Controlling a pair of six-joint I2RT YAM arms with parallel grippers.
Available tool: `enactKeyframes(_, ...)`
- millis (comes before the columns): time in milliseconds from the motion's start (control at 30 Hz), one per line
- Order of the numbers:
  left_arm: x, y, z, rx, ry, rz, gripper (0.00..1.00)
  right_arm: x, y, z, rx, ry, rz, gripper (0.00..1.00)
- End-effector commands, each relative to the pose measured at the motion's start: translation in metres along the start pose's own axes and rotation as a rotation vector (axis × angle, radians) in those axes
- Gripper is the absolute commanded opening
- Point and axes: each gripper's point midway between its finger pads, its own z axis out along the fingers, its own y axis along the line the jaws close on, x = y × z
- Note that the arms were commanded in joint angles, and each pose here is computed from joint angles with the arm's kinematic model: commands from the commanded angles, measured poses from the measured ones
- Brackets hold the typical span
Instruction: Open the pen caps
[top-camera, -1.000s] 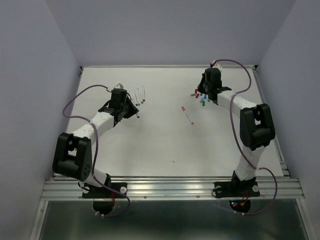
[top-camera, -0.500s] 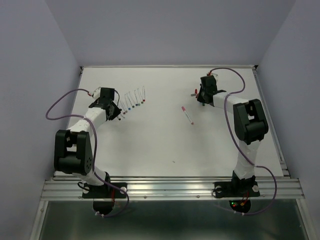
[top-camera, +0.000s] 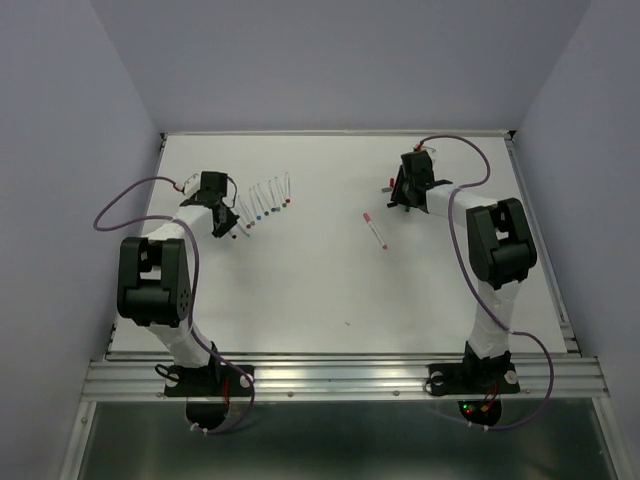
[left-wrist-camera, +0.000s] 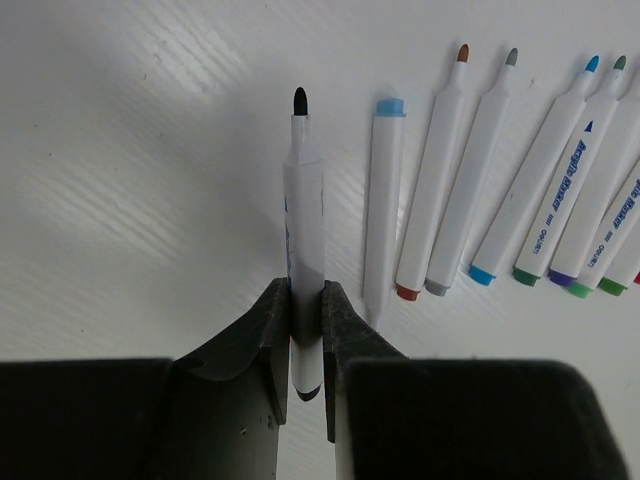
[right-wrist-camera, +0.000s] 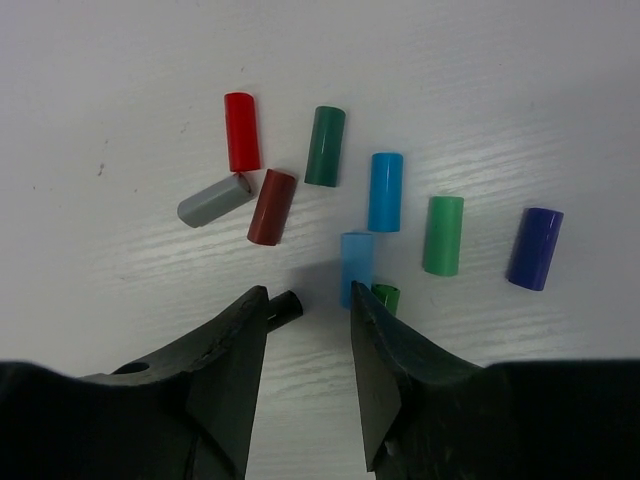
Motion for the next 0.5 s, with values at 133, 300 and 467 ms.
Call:
enactKeyframes(133, -0.025, -0.019, 0.017, 0.016, -0.062, -0.004, 0.04, -0.053, 0.012, -0.038, -0.064, -0.120, 0.023, 0.50)
enactKeyframes(300, -0.020, -0.024, 0.025, 0.024, -0.028, 0.017, 0.19, -0.069, 0.012, -0.068, -0.091, -0.168, 0.038, 0.56)
enactKeyframes(467, -0.017, -0.023, 0.023, 0.034, -0.023, 0.023, 0.50, -0.074, 0.005, -0.089, -0.089, -0.200, 0.037, 0.62)
